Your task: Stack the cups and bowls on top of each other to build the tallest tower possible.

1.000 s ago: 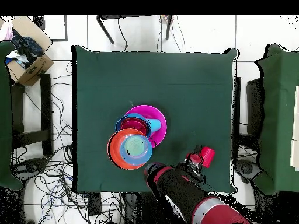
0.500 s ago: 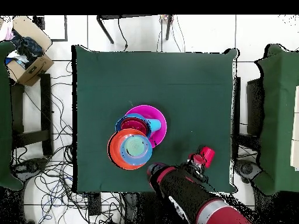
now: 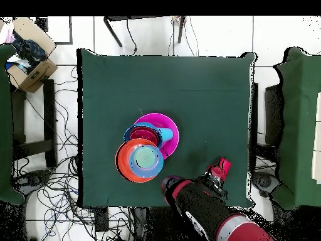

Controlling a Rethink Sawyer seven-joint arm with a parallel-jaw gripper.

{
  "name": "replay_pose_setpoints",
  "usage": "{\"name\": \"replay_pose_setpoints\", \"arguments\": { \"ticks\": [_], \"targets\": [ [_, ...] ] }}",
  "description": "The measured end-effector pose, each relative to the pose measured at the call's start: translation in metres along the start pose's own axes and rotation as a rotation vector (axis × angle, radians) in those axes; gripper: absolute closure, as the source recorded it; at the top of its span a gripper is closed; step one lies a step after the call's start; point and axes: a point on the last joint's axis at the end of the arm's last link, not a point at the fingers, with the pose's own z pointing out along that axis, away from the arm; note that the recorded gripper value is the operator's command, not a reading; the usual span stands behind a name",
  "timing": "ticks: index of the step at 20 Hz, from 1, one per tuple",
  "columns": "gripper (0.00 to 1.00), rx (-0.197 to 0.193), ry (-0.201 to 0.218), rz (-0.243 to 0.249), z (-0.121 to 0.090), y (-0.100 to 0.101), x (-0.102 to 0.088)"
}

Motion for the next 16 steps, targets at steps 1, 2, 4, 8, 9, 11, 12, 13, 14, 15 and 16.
{"name": "replay_pose_setpoints", "arguments": {
  "ticks": [1,2,4,8,9,11,12,13,14,15,16],
  "targets": [
    [0.00,0.001,0.002,-0.001,0.000,0.001,0.000],
    [0.00,0.001,0.003,-0.001,0.001,0.001,0.001],
    [0.00,-0.004,0.006,-0.001,0.001,0.005,0.001],
    [0.00,-0.020,0.003,-0.004,0.002,0.012,0.000],
    [0.00,-0.023,0.002,-0.004,0.002,0.014,0.000],
    [0.00,-0.029,0.002,-0.005,0.002,0.016,-0.001],
    [0.00,-0.030,0.001,-0.005,0.002,0.017,-0.001],
    [0.00,-0.034,0.001,-0.006,0.002,0.019,-0.002],
    [0.00,-0.037,0.000,-0.007,0.002,0.020,-0.003],
    [0.00,-0.041,0.000,-0.008,0.001,0.022,-0.004],
    [0.00,-0.043,-0.001,-0.008,0.001,0.023,-0.004]
  ]
}}
